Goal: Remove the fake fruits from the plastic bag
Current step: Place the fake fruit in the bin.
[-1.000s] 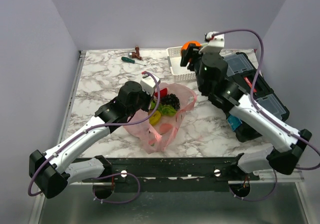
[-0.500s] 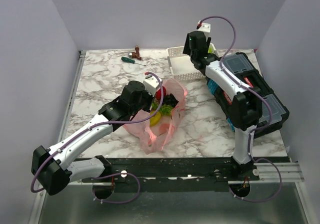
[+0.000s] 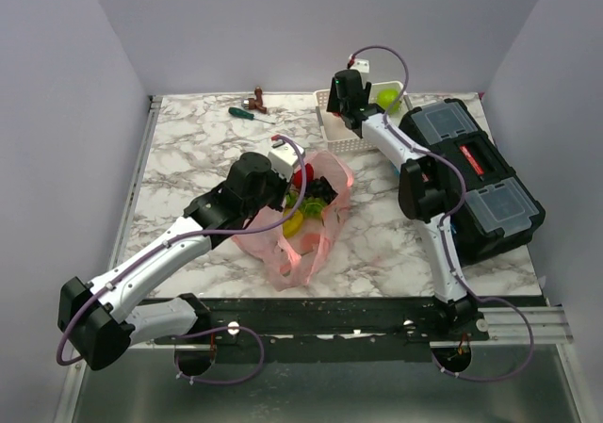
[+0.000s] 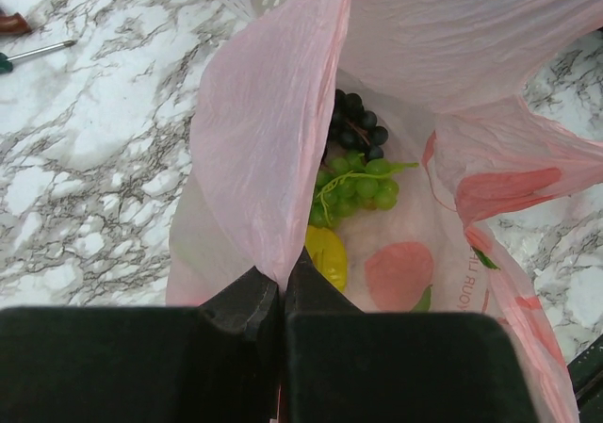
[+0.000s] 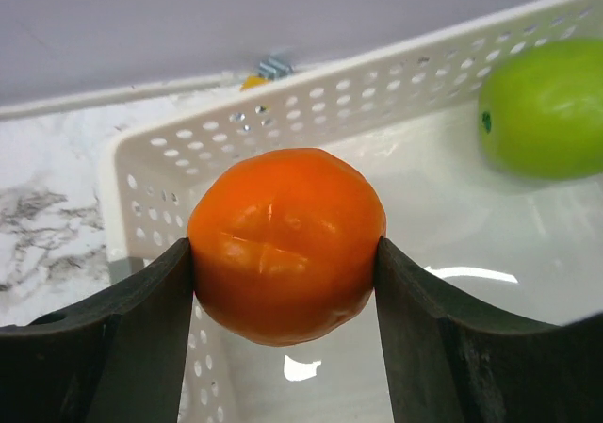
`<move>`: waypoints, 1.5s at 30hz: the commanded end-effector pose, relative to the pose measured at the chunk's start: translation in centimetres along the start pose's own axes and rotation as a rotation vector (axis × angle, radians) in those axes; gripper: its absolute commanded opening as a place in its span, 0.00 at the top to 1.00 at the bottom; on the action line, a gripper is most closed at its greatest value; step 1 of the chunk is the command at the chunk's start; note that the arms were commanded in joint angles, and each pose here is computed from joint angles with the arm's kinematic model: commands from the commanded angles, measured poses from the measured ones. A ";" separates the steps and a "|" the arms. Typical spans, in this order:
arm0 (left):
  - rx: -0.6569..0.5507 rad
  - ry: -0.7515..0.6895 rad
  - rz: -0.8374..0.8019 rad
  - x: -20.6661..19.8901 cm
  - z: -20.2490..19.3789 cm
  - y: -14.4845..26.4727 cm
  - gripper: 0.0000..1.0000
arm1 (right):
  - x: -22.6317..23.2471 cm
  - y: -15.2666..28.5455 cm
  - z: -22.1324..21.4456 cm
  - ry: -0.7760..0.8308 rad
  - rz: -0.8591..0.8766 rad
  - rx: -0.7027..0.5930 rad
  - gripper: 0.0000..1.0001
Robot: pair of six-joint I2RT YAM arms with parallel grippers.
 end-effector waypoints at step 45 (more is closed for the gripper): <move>-0.083 0.002 -0.015 -0.1 1.4 1.7 1.00 | -1.8 13.4 2.9 -0.106 0.142 0.216 0.08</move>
Point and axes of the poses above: each gripper's point midway between its finger pads, its own y axis back along the fingers, its own x axis along the line the jaws close on, z = x × y, the point moved 6 cm from there along y, back along the fingers, and after that the axes turned 3 degrees about -y, right-handed, at the moved point
